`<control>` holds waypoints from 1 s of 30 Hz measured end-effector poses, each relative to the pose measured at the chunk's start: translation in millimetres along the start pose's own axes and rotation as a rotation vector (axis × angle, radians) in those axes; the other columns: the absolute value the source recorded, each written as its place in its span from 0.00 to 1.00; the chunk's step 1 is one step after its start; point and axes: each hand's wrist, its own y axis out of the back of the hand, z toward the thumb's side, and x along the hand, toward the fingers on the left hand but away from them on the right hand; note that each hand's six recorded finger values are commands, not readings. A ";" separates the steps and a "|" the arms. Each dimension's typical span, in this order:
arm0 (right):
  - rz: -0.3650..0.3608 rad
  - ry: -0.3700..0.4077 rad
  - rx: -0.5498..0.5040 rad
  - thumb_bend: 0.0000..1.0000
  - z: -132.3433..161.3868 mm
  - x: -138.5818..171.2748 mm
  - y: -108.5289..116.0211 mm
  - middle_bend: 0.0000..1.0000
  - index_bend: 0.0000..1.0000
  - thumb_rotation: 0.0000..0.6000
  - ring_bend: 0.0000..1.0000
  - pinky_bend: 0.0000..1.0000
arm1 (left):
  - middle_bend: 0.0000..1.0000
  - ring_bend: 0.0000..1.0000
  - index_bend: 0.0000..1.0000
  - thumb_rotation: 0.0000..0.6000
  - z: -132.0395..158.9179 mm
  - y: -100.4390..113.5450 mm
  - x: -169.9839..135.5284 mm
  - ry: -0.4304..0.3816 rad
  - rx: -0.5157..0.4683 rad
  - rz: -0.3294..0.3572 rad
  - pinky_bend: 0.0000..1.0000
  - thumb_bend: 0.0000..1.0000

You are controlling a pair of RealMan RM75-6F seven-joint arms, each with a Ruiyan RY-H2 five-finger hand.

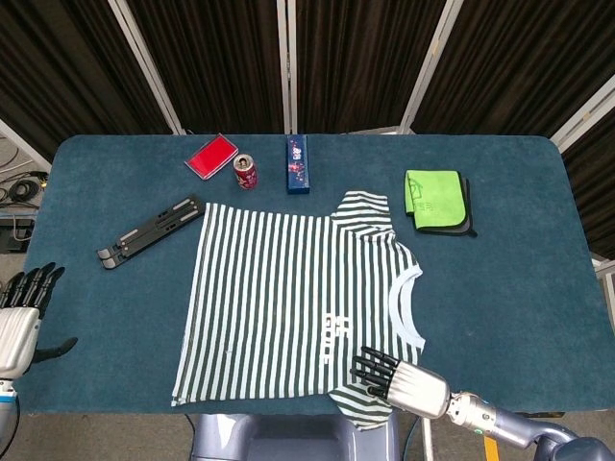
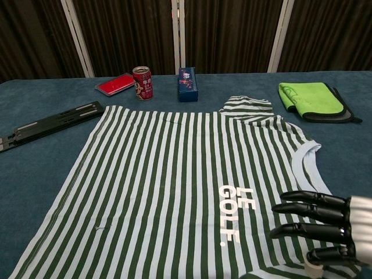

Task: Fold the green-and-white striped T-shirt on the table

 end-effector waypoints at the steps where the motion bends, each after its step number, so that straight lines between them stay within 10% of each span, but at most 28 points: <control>1: -0.002 -0.003 -0.007 0.42 -0.2 0.2 0.1 0.18 0.59 1.00 0.00 0.00 | 0.00 0.00 0.00 1.00 1.3 -2.4 0.2 -0.007 -0.001 -0.008 0.00 0.00; 12: -0.036 -0.048 -0.113 0.45 0.1 1.3 2.2 0.18 0.68 1.00 0.00 0.00 | 0.00 0.00 0.07 1.00 19.1 -17.3 -0.9 -0.087 -0.033 -0.056 0.00 0.00; 21: -0.058 -0.086 -0.165 0.45 -3.6 0.2 6.0 0.19 0.70 1.00 0.00 0.00 | 0.00 0.00 0.43 1.00 67.2 -61.6 -7.7 -0.383 -0.093 -0.171 0.00 0.00; 30: -0.054 -0.103 -0.171 0.45 -6.0 0.3 7.2 0.20 0.71 1.00 0.00 0.00 | 0.00 0.00 0.46 1.00 87.7 -118.3 -29.1 -0.588 -0.080 -0.298 0.00 0.00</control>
